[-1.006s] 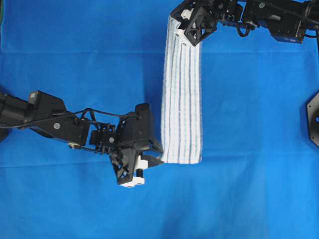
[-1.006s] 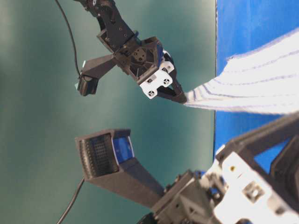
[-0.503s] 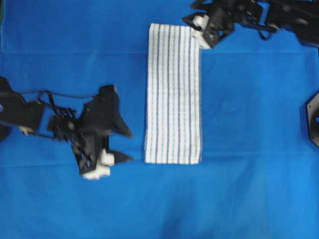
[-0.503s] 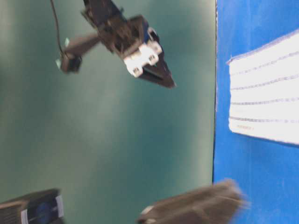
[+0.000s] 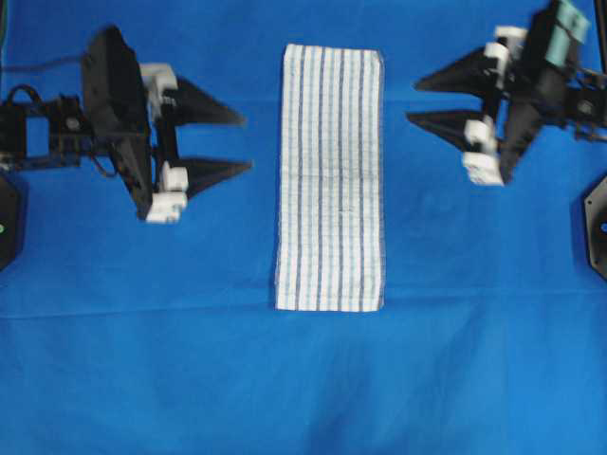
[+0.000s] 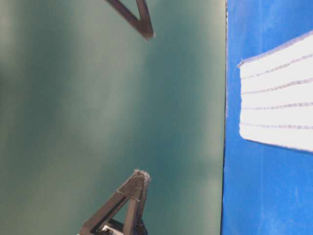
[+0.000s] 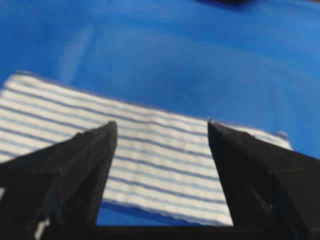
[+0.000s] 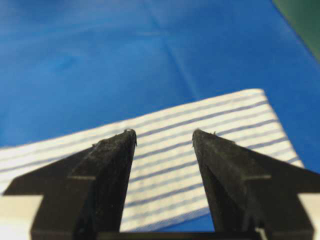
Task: Fold the blue towel.
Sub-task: 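Lay the strip down vertically and release both grippers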
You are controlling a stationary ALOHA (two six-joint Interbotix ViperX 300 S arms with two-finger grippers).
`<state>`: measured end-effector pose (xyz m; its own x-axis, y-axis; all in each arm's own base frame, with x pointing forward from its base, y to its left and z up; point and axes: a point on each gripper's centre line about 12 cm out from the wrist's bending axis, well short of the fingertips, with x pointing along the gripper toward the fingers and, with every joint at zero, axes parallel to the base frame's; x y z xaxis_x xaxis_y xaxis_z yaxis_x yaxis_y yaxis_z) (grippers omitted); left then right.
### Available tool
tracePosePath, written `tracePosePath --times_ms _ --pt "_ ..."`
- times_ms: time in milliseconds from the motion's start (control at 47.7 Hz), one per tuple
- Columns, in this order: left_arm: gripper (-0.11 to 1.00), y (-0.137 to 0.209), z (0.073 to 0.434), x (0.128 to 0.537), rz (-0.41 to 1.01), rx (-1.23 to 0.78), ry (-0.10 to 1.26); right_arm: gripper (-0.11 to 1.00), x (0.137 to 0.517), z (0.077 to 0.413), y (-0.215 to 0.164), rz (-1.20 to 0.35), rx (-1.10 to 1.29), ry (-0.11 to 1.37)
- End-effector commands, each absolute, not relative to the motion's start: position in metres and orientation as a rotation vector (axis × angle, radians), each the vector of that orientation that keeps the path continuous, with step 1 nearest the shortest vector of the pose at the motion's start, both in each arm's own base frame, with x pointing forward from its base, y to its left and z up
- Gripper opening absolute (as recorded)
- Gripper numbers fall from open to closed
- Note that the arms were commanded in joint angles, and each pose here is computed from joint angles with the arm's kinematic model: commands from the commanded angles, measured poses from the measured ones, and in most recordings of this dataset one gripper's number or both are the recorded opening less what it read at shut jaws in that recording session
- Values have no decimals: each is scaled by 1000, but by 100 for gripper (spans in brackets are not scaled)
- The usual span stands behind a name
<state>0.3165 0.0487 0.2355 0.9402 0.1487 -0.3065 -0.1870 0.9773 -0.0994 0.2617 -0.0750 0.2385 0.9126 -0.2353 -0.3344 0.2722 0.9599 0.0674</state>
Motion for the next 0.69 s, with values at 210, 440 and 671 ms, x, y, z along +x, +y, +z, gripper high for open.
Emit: tracePosePath --times_ms 210,440,671 --pt "68 55 235 316 190 -125 283 57 256 242 -70 -250 117 299" --pt "77 71 228 325 232 -132 292 63 265 233 -94 -323 138 342" --pt "87 124 204 349 359 -145 320 64 275 211 -147 -467 183 420"
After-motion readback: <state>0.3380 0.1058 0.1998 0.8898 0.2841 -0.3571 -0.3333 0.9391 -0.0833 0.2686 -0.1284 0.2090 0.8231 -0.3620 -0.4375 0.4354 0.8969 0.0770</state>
